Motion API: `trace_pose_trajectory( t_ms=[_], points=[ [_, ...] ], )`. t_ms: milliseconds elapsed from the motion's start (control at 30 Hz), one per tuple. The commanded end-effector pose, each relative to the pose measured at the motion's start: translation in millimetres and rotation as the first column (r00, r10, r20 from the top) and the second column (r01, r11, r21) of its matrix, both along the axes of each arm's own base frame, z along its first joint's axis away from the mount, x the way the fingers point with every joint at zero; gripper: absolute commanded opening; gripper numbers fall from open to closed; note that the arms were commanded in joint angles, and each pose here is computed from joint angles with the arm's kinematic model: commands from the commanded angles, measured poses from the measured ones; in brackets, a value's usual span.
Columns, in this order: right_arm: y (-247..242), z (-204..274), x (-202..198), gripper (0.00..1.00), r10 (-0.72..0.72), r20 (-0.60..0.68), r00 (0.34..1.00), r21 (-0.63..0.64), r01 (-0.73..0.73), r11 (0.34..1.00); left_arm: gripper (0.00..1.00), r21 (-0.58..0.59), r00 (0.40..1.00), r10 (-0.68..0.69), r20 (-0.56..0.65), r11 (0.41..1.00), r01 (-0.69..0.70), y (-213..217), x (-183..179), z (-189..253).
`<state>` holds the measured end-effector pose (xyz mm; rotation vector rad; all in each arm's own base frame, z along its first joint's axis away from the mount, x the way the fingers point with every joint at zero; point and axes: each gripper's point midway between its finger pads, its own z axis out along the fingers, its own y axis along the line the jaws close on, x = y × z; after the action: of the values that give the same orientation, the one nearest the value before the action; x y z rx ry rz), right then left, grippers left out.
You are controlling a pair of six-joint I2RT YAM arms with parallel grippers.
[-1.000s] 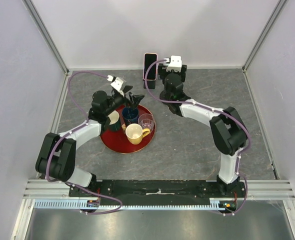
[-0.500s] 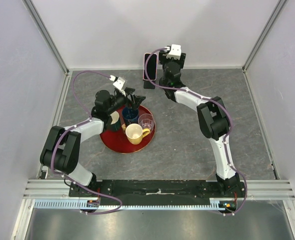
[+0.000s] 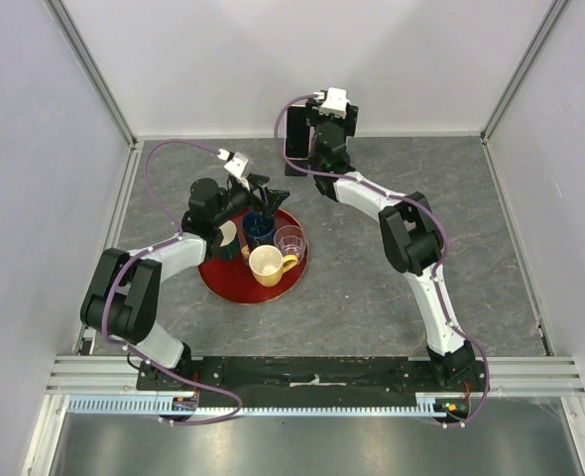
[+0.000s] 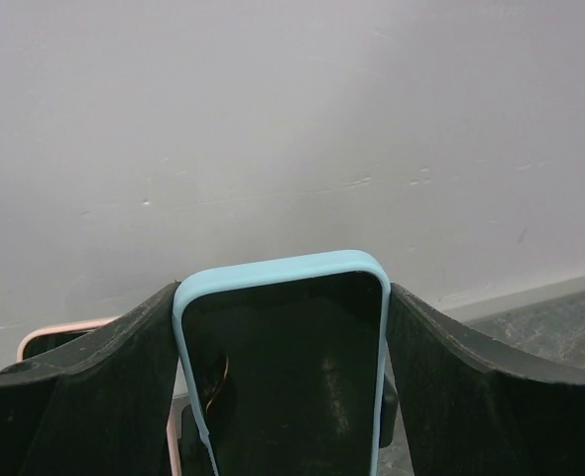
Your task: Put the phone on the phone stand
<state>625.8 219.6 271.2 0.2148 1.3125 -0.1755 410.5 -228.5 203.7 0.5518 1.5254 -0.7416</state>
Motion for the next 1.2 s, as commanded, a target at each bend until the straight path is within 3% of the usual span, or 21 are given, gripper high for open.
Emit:
trace_pose_trajectory(
  t_ms=[0, 400, 800, 933, 1167],
  points=[
    [14, 54, -17, 0.0, -0.053, 0.146, 0.988, 0.072, 0.043, 0.997, 0.81, -0.043, 0.998, -0.004, 0.057, 0.999, 0.006, -1, 5, 22],
    [17, 51, -18, 0.0, 0.021, 0.143, 0.99, 0.006, -0.022, 1.0, 0.81, -0.039, 0.999, -0.005, 0.053, 0.999, 0.007, -2, 5, 20],
    [8, 55, -18, 0.64, 0.058, 0.126, 0.99, 0.035, -0.063, 0.997, 0.81, -0.038, 0.999, -0.013, 0.052, 0.999, 0.015, -3, 4, 20],
    [8, 62, -19, 0.98, 0.055, 0.11, 0.992, 0.063, -0.062, 0.996, 0.82, -0.038, 0.998, -0.016, 0.053, 0.999, 0.018, -3, 4, 21],
    [8, 88, -25, 0.98, 0.064, 0.097, 0.993, 0.118, -0.075, 0.99, 0.82, -0.036, 0.999, -0.021, 0.049, 0.999, 0.022, -4, 4, 19]
  ],
)
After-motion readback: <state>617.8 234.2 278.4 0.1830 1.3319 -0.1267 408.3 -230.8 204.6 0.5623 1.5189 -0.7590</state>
